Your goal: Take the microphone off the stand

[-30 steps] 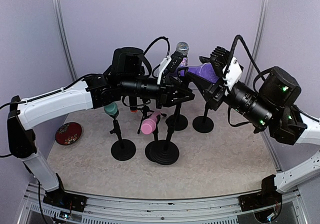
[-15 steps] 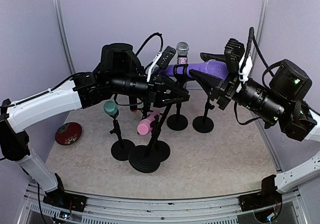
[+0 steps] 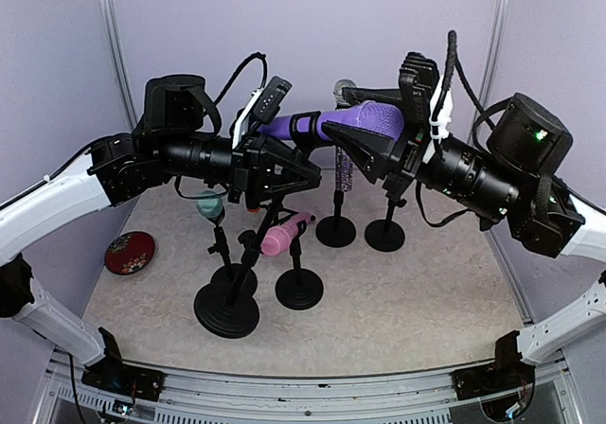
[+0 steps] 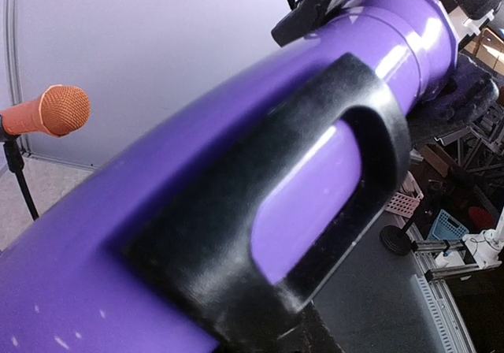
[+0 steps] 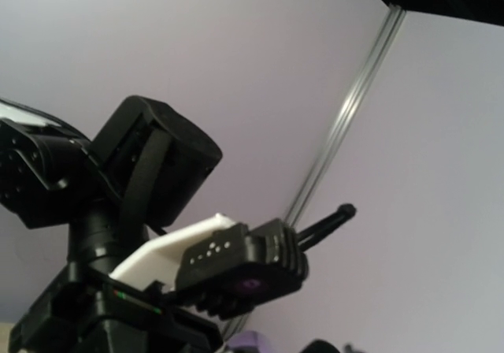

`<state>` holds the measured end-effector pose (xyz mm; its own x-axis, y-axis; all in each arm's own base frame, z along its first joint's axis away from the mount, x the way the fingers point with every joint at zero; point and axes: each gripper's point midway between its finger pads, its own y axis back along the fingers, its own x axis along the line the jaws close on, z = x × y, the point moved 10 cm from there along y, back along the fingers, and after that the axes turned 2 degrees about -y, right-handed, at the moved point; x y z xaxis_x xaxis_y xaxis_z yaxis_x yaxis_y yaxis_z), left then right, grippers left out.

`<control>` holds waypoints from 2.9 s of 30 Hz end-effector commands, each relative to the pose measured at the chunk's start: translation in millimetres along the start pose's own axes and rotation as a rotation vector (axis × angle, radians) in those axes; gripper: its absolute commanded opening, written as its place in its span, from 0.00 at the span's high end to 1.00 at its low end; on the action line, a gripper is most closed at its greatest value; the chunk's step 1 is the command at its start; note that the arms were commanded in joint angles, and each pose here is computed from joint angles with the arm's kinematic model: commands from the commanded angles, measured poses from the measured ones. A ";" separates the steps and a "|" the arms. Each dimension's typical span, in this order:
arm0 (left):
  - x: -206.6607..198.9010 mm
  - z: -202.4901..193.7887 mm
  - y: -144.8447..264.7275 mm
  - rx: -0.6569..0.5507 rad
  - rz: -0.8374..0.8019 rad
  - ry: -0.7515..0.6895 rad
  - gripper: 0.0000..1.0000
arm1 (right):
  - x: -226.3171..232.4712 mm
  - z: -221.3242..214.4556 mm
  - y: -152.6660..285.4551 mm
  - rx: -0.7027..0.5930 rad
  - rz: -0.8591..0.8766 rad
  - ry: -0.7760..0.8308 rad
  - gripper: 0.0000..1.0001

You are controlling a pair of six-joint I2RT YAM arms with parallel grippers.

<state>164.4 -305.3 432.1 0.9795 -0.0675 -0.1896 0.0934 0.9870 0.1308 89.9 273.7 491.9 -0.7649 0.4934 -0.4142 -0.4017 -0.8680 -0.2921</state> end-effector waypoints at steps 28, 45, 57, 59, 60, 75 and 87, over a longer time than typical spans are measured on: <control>-45.4 62.6 189.7 -0.108 0.397 -0.376 1.00 | 2.8 47.7 -55.1 -0.485 -0.017 -0.116 1.00; -1.3 36.1 235.1 -0.099 0.685 -0.430 1.00 | -7.6 39.7 -33.3 -0.349 -0.101 -0.107 1.00; 66.1 10.7 273.1 -0.044 0.898 -0.452 1.00 | -22.7 -20.8 40.2 0.055 -0.389 -0.207 1.00; 76.2 7.5 274.4 -0.042 0.909 -0.455 1.00 | -21.8 -35.9 51.6 0.131 -0.438 -0.241 1.00; 82.1 5.1 274.8 -0.044 0.912 -0.452 1.00 | -19.6 -47.3 56.9 0.177 -0.465 -0.248 1.00; 187.2 -38.5 275.6 -0.026 0.976 -0.348 1.00 | -6.1 -164.5 110.7 0.654 -0.850 -0.426 1.00; 266.8 -28.2 267.5 -0.048 1.038 -0.377 1.00 | 3.6 -262.9 110.3 0.942 -1.059 -0.503 1.00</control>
<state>424.3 -55.2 341.9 0.6586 0.7323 0.1735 -0.7508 0.6236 0.2178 165.3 200.3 258.1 -0.0420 0.9991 0.0041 -0.9118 -0.0400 0.4088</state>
